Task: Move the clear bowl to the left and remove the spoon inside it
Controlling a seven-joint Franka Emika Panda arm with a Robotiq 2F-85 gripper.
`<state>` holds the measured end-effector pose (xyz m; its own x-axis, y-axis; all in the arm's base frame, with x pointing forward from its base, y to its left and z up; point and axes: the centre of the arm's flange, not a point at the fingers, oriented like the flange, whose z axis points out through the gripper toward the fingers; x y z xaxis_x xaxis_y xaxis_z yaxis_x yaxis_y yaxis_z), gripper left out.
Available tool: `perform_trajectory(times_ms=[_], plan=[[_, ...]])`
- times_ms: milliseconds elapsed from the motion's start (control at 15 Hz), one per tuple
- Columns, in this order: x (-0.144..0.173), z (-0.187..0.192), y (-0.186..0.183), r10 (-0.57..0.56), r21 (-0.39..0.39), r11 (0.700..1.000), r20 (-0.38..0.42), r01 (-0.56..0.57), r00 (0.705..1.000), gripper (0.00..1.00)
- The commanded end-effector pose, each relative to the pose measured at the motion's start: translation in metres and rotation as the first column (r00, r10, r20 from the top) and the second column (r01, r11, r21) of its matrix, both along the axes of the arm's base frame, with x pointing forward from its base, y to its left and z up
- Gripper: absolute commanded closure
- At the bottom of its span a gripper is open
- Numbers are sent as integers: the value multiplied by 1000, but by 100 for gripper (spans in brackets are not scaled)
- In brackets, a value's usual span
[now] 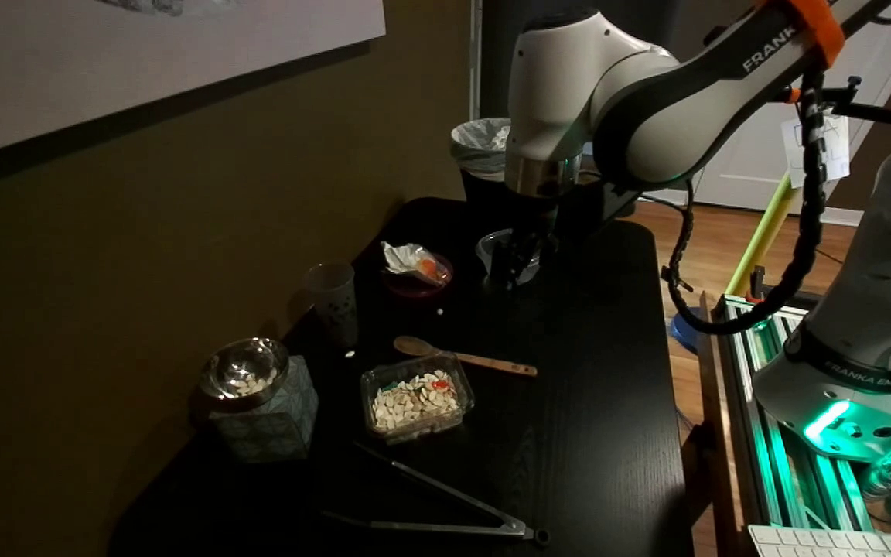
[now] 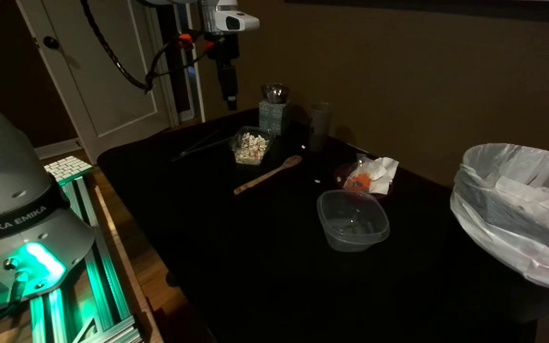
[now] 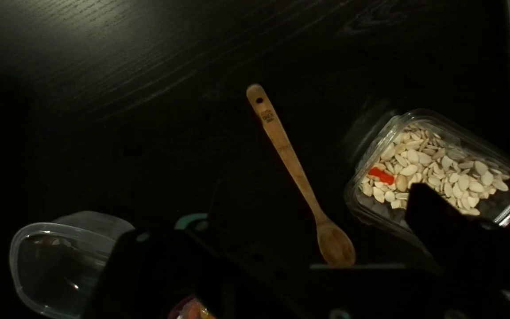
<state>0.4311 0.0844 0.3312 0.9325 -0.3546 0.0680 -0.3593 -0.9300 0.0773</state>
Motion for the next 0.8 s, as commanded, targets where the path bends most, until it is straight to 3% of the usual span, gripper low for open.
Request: perform_trajectory(times_ms=[0,200,533,667,733], plan=[[0,2,1,2,-1,1000,4,-2,1000,0],[8,-2,-58,-137,-124,982,48,142,989,0],[19,-31,-204,-310,-215,926,33,310,950,0],[23,-45,-236,-362,-179,916,19,360,932,0],[1,-21,-218,-327,-196,925,33,326,945,0]])
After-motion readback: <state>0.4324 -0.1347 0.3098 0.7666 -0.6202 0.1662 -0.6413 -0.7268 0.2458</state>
